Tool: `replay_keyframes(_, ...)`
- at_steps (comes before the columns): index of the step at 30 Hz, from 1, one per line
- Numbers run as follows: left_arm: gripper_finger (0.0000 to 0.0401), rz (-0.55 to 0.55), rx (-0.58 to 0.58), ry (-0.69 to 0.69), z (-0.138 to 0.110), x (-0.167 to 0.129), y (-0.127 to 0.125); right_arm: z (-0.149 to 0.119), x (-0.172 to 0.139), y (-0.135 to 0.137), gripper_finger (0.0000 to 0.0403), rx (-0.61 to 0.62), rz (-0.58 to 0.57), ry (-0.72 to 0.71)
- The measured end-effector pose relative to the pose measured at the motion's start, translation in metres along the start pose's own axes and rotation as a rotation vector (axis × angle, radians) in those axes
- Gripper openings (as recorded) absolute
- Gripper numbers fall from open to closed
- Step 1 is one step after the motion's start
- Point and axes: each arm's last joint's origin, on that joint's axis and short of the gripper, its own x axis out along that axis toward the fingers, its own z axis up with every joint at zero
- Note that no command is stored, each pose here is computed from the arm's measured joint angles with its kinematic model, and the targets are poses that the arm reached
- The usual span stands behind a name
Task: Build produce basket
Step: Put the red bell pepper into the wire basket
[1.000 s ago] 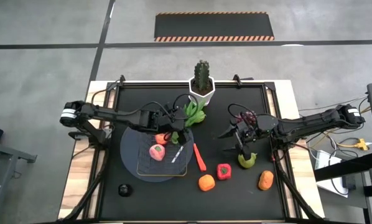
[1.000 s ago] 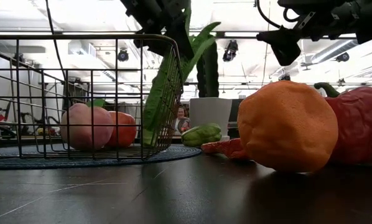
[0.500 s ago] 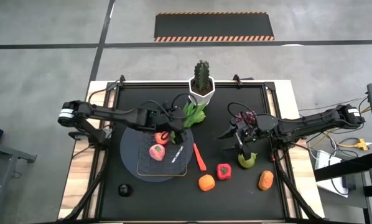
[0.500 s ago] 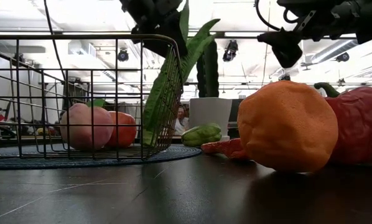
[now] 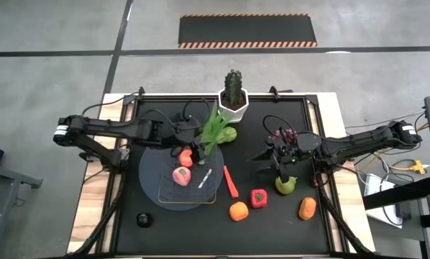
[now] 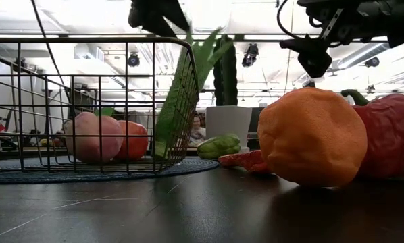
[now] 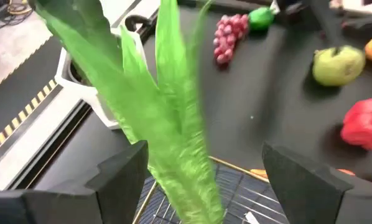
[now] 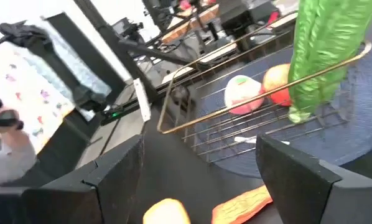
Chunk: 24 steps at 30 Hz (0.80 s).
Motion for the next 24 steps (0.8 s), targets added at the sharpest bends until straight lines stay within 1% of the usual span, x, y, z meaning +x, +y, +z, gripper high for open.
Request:
replay_keyframes(2, 0.0296, -0.017, -0.008, -0.025, 0.002, -0.011, 0.001, 0.0, 0.0, -0.001, 0.029, 0.008, -0.042, -0.002)
replay_keyframes(4, 0.0295, -0.037, -0.013, -0.052, 0.003, -0.02, 0.0, 0.001, 0.0, -0.002, 0.029, 0.016, -0.116, 0.018)
replay_keyframes(10, 0.0295, -0.113, -0.008, -0.148, 0.002, -0.035, -0.018, 0.01, 0.0, -0.004, 0.029, 0.012, -0.417, 0.137)
replay_keyframes(12, 0.0295, -0.131, 0.01, -0.174, 0.002, -0.038, -0.026, 0.015, 0.0, -0.002, 0.029, -0.001, -0.465, 0.176)
replay_keyframes(14, 0.0295, -0.153, 0.031, -0.195, 0.0, -0.042, -0.035, 0.017, 0.001, -0.001, 0.029, -0.02, -0.49, 0.229)
replay_keyframes(16, 0.0295, -0.166, 0.048, -0.221, 0.0, -0.044, -0.044, 0.018, 0.003, 0.001, 0.0289, -0.077, -0.473, 0.294)
replay_keyframes(19, 0.0295, -0.193, 0.072, -0.248, -0.003, -0.049, -0.056, 0.013, 0.008, 0.006, 0.0286, -0.189, -0.359, 0.423)
replay_keyframes(21, 0.0295, -0.213, 0.087, -0.269, -0.004, -0.052, -0.064, 0.009, 0.01, 0.012, 0.0283, -0.229, -0.297, 0.466)
replay_keyframes(24, 0.0295, -0.228, 0.105, -0.287, -0.007, -0.056, -0.074, 0.003, 0.013, 0.02, 0.0278, -0.28, -0.239, 0.508)
